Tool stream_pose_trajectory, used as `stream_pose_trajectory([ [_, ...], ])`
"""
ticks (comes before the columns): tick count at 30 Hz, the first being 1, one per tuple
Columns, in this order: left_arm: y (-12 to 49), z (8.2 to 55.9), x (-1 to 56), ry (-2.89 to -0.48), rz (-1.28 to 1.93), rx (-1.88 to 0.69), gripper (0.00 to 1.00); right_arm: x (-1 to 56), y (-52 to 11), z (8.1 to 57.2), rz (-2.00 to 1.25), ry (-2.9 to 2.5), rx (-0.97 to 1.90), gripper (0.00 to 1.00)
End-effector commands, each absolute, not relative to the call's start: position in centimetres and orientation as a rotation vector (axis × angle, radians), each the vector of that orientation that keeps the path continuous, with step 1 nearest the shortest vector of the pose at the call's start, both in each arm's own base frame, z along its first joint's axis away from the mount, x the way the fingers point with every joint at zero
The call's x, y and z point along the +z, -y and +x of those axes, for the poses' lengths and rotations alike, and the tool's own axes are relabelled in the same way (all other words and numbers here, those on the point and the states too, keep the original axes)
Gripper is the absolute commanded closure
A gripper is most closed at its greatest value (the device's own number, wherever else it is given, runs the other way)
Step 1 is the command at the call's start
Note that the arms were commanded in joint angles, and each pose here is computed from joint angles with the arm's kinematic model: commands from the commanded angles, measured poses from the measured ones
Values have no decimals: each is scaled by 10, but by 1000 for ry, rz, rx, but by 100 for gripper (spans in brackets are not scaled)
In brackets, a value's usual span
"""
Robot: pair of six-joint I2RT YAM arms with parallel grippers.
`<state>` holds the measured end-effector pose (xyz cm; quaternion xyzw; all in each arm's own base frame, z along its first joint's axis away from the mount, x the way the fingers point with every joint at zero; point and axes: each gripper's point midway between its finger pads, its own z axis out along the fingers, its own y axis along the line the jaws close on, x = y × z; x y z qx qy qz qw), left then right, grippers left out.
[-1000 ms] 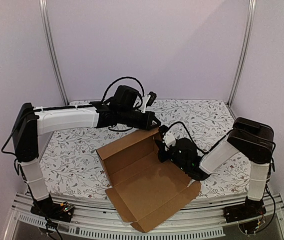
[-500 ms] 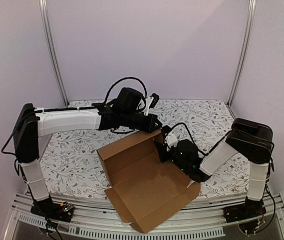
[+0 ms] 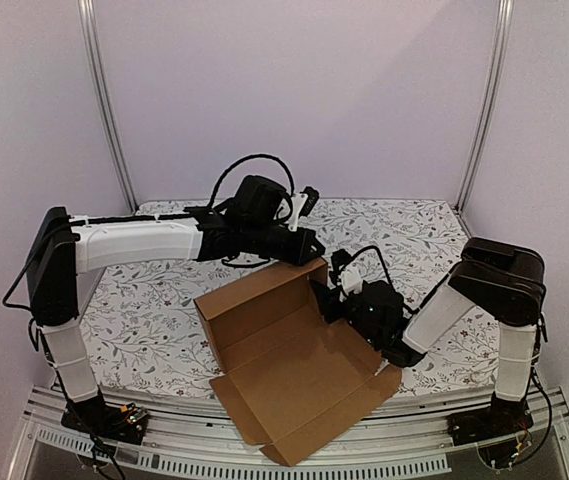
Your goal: Fold the paper box
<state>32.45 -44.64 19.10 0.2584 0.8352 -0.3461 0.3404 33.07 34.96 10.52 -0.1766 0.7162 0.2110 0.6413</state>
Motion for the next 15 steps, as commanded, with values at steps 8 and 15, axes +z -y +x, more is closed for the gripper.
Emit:
stream_pose_trajectory([
  [8,435,310,140,-2321,720,-807,100,111,-352,344,-361,-1605,486,54],
  [15,434,311,142,-2318,721,-799,100,118,-357,347,-361,-1589,491,63],
])
